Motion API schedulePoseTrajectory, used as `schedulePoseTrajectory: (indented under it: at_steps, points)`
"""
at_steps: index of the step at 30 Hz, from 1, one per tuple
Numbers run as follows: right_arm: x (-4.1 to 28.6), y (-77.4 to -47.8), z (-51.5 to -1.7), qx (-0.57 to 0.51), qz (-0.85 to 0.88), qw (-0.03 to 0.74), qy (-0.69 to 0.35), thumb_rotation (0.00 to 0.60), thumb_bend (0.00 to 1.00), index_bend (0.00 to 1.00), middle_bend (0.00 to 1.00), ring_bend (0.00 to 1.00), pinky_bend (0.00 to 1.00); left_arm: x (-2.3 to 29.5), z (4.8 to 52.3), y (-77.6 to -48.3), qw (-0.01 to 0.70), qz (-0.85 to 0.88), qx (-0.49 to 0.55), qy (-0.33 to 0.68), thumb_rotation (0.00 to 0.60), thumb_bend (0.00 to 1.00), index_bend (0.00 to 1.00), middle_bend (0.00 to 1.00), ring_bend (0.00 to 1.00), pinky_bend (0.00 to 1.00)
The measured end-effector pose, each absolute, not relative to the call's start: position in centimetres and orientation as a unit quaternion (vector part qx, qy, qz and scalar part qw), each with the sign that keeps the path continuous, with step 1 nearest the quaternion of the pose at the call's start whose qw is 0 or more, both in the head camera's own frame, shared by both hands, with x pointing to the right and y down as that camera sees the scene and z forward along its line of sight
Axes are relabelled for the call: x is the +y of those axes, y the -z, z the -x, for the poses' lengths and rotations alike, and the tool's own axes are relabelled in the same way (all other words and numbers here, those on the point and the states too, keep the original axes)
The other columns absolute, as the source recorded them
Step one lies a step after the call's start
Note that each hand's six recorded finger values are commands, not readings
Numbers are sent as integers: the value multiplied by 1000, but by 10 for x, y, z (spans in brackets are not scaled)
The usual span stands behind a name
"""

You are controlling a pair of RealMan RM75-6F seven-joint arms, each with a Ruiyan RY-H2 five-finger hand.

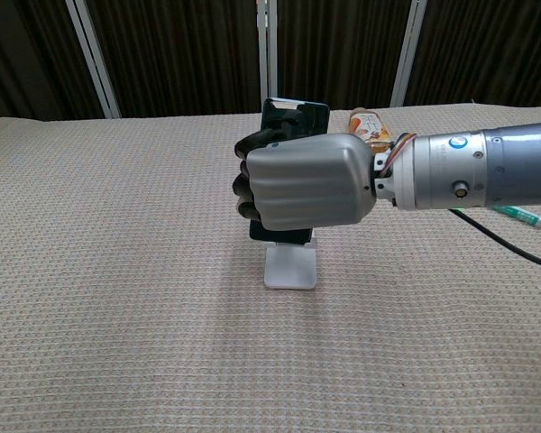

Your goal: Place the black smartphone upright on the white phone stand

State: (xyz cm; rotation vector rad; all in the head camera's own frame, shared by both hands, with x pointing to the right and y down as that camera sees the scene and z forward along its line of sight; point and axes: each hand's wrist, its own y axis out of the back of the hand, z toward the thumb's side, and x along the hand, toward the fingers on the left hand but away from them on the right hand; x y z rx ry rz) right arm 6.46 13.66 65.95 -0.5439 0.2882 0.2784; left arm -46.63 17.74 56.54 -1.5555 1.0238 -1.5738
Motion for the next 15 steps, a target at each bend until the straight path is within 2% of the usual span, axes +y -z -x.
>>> schedulePoseTrajectory:
  at_steps: [10, 15]
  points:
    - [137, -662, -70, 151, 263, 942, -141, 600, 202, 539, 562, 512, 484, 178, 466, -566, 344, 599, 393, 607, 600, 0, 0, 0, 0, 0]
    - [139, -664, -70, 153, 268, 941, -142, 600, 200, 531, 501, 480, 471, 177, 466, -565, 344, 599, 394, 606, 600, 0, 0, 0, 0, 0]
